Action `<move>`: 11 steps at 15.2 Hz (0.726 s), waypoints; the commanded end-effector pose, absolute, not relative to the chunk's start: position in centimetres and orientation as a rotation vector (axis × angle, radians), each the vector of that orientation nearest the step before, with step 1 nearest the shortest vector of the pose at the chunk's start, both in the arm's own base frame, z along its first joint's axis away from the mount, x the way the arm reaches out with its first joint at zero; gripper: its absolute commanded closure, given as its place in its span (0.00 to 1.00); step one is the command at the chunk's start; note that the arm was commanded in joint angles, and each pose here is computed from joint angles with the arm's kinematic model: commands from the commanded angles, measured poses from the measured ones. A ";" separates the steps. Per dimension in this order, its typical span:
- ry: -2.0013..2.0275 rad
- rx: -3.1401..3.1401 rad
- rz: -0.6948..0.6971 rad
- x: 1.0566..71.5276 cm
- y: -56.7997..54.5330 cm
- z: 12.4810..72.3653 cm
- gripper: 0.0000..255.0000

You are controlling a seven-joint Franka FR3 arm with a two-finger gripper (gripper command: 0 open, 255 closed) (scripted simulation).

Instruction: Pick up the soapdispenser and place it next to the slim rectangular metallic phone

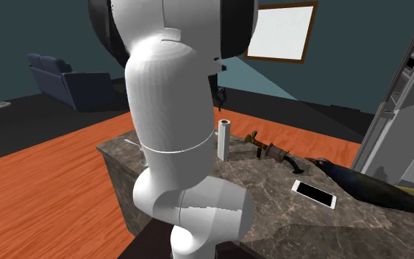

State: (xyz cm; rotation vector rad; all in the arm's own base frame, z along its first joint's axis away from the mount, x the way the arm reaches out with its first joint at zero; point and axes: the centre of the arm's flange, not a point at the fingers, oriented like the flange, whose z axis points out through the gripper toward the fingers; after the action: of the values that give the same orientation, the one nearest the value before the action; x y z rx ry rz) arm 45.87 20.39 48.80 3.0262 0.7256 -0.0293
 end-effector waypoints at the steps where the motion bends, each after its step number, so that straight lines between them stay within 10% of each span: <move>1: 0.788 3.022 -0.019 46.9 22.6 48.3 0.00; 11: 1.095 2.979 0.028 50.2 34.3 46.6 0.00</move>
State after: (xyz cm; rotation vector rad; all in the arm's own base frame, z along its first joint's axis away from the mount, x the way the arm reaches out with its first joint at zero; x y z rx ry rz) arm 49.98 32.94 46.78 2.9837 1.0632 0.0224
